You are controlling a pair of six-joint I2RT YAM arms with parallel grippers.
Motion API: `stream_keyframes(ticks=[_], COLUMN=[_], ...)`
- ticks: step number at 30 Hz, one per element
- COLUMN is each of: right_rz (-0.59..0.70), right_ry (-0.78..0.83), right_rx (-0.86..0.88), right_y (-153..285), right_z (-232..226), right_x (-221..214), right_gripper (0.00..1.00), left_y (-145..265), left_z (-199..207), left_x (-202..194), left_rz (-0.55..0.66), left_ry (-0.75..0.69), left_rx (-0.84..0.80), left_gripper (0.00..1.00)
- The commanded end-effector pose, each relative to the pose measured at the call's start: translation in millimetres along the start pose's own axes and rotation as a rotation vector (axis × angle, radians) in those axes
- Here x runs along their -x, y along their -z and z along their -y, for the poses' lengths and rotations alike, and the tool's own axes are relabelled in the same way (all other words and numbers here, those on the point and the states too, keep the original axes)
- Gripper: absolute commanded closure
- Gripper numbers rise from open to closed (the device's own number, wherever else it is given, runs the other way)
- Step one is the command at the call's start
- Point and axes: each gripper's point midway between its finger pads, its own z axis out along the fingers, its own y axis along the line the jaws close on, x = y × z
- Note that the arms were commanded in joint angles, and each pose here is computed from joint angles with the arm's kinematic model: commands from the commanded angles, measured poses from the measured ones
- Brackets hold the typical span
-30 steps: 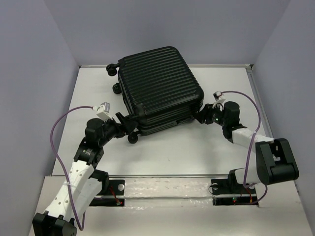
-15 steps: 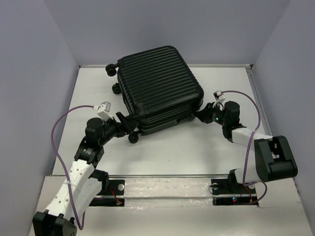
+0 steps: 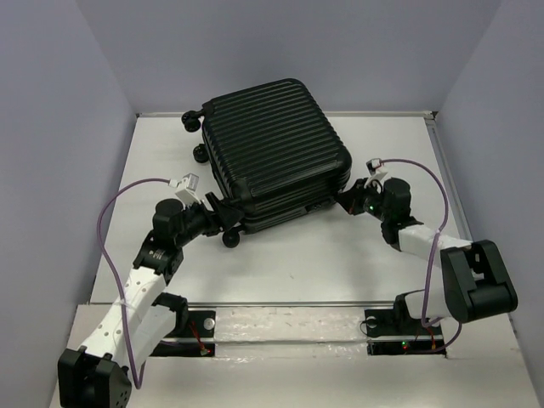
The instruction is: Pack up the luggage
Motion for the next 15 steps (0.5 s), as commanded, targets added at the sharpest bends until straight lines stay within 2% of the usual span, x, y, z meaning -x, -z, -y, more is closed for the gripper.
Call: stream_keyframes(ticks=[1,2,3,7,8,9,11,15], right_rz=[0.032,0.033,0.038,0.031,0.024,0.024,0.016,0.001], right_ry=[0.040,0.040,0.042,0.042,0.040,0.041,0.041,0.045], right_rx=[0.027,0.026,0.025,0.040,0.047,0.050,0.056,0.061], right_y=[2.1,2.5,3.3,1.7,0.6,0.6,0.5,3.9], right_z=[-15.6,-15.6,-16.3,-18.9,-21.6,-22.3,-25.8,-33.3], right_x=[6.4,6.7,8.8,10.0,7.7,8.1,5.8,4.1], right_gripper=[0.93,0.93,0.93,0.93,0.93,0.93,0.93,0.93], left_y=[-1.9,-2.1,-2.7,-1.7,-1.4,-0.7,0.3,3.3], left_z=[25.8,25.5,25.0,24.3,23.8,22.9,22.5,31.2], left_x=[13.2,12.6,10.1,6.9,6.9,9.7,15.0,30.3], left_rz=[0.033,0.032,0.026,0.026,0.028,0.043,0.068,0.125], left_ry=[-0.047,-0.045,-0.042,-0.042,-0.042,-0.045,-0.049,-0.057], left_rx=[-0.101,-0.100,-0.100,-0.101,-0.098,-0.089,-0.076,-0.086], left_gripper=[0.31,0.36,0.50,0.68,0.75,0.88,0.94,0.94])
